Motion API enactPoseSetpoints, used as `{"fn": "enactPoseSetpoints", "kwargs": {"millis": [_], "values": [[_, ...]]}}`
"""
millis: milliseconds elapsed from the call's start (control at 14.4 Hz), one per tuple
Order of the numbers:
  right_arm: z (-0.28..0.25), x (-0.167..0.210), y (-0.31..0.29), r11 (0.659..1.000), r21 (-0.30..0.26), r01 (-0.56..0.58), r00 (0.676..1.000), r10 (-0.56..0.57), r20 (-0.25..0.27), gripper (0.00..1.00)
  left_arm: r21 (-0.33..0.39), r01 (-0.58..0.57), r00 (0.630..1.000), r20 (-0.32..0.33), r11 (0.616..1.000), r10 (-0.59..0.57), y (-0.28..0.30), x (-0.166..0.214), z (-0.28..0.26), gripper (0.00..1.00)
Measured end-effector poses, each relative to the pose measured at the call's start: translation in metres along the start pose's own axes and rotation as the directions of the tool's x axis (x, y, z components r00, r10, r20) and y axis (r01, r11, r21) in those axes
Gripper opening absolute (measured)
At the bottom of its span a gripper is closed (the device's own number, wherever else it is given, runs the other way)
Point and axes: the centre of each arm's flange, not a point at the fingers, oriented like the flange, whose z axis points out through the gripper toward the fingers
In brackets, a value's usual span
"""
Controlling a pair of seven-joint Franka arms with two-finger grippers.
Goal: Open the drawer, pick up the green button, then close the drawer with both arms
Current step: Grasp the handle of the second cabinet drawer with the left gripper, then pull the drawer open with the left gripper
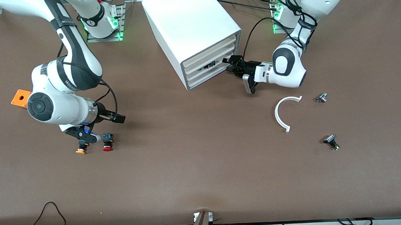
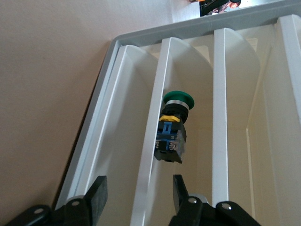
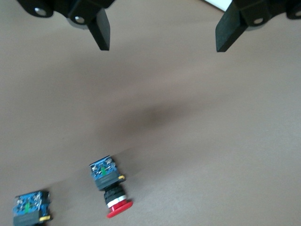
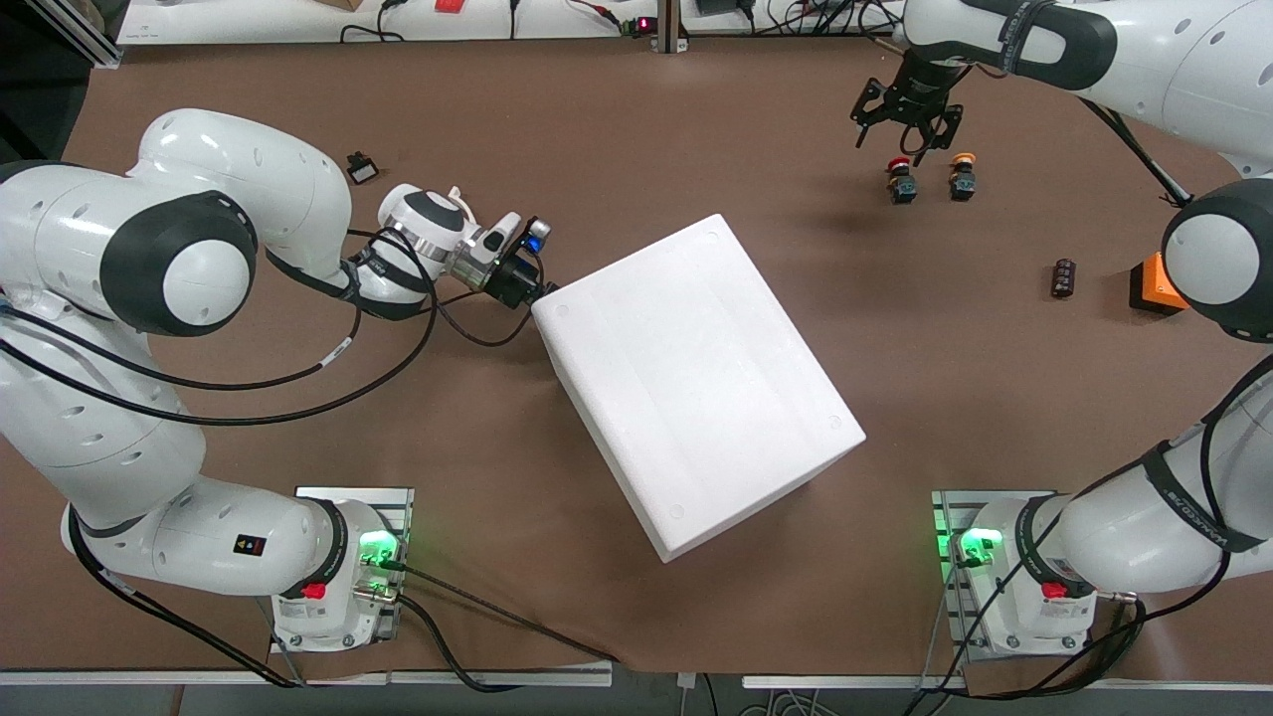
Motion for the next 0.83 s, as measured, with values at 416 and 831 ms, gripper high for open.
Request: {"fn": "enactPoseSetpoints", "kwargs": {"millis": [416, 831], "values": [[-0.006, -0.006, -0.023, 0.998, 0.014, -0.063, 0.998, 0.063, -0.021, 1.0, -0.01, 0.002, 1.0, 0.022, 1.0, -0.002, 0.002, -0.005, 0.015, 0.49], [-0.021, -0.011, -0.052, 0.993, 0.046, -0.11, 0.992, 0.113, -0.052, 1.0, -0.006, -0.018, 0.999, 0.027, 1.0, 0.019, 0.0, -0.006, 0.02, 0.15]]}}
